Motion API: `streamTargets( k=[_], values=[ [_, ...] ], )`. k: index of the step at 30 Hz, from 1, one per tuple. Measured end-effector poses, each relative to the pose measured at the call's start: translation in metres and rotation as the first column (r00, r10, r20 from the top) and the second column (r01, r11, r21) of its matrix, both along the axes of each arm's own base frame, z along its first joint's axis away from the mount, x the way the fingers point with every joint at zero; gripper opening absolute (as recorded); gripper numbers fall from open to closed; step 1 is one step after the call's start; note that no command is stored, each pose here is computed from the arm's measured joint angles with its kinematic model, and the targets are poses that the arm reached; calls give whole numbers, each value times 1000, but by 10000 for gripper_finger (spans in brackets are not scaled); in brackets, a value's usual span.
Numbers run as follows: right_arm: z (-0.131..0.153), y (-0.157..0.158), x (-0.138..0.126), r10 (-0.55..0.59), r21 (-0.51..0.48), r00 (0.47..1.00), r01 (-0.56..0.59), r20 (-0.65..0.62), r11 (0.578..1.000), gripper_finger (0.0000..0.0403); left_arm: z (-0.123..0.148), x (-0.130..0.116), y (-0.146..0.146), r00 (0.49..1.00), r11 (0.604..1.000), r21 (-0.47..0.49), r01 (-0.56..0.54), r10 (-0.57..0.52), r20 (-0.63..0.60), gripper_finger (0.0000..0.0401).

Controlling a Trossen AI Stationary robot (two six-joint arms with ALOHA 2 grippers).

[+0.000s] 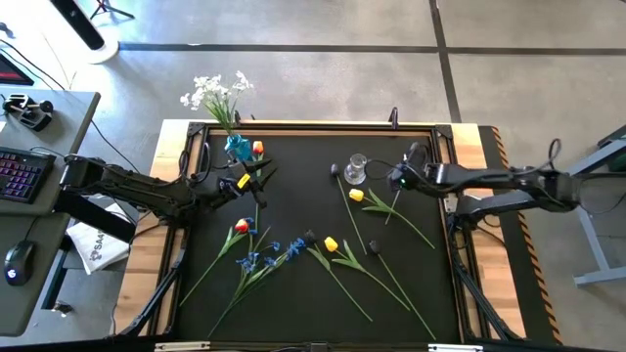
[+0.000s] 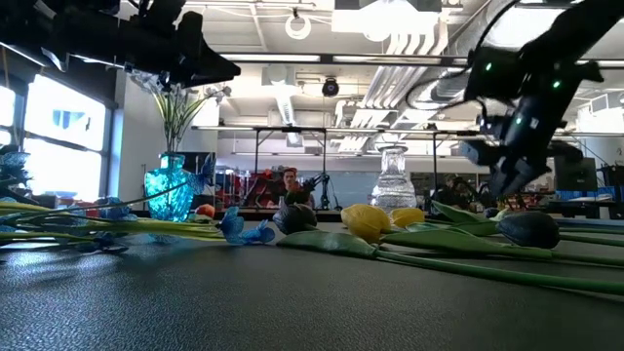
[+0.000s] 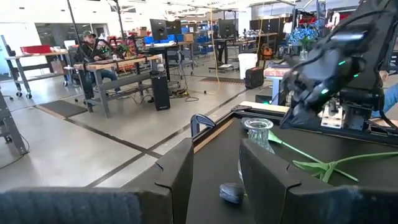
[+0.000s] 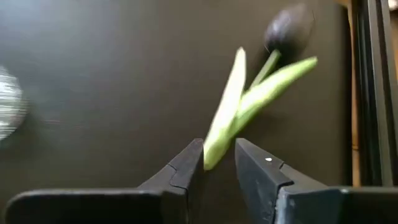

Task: Sort flowers into vase by color
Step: Put the black flower into the transparent vase

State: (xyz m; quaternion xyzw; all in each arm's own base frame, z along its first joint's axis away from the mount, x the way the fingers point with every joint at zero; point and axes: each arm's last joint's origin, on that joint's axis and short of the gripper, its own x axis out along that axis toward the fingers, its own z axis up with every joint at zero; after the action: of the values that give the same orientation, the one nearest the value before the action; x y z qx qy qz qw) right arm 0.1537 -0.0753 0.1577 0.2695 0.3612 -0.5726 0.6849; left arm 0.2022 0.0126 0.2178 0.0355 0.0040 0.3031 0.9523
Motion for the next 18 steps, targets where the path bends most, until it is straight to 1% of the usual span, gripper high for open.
streamTargets(
  k=[4, 7, 10, 14, 18],
  values=[
    [-11, -15, 1, -33, 49, 999, 34, -25, 998, 136, 0, 0, 0, 1000, 1000, 1, 0, 0, -1, 120],
    [-16, -25, 2, -67, 54, 997, 69, -26, 996, 170, 0, 0, 0, 1000, 1000, 1, 0, 0, -1, 120],
    [-21, -33, 3, -84, 74, 996, 85, -18, 994, 193, 0, 0, 0, 1000, 1000, 1, 0, 0, -1, 120],
    [-28, -41, 3, -98, 83, 995, 100, -25, 992, 200, 0, 0, 0, 1000, 1000, 1, 0, 0, -1, 120],
    [-33, -44, 6, -88, 94, 996, 91, -32, 991, 183, 0, 0, 0, 1000, 1000, 1, 0, 0, -1, 120]
  ],
)
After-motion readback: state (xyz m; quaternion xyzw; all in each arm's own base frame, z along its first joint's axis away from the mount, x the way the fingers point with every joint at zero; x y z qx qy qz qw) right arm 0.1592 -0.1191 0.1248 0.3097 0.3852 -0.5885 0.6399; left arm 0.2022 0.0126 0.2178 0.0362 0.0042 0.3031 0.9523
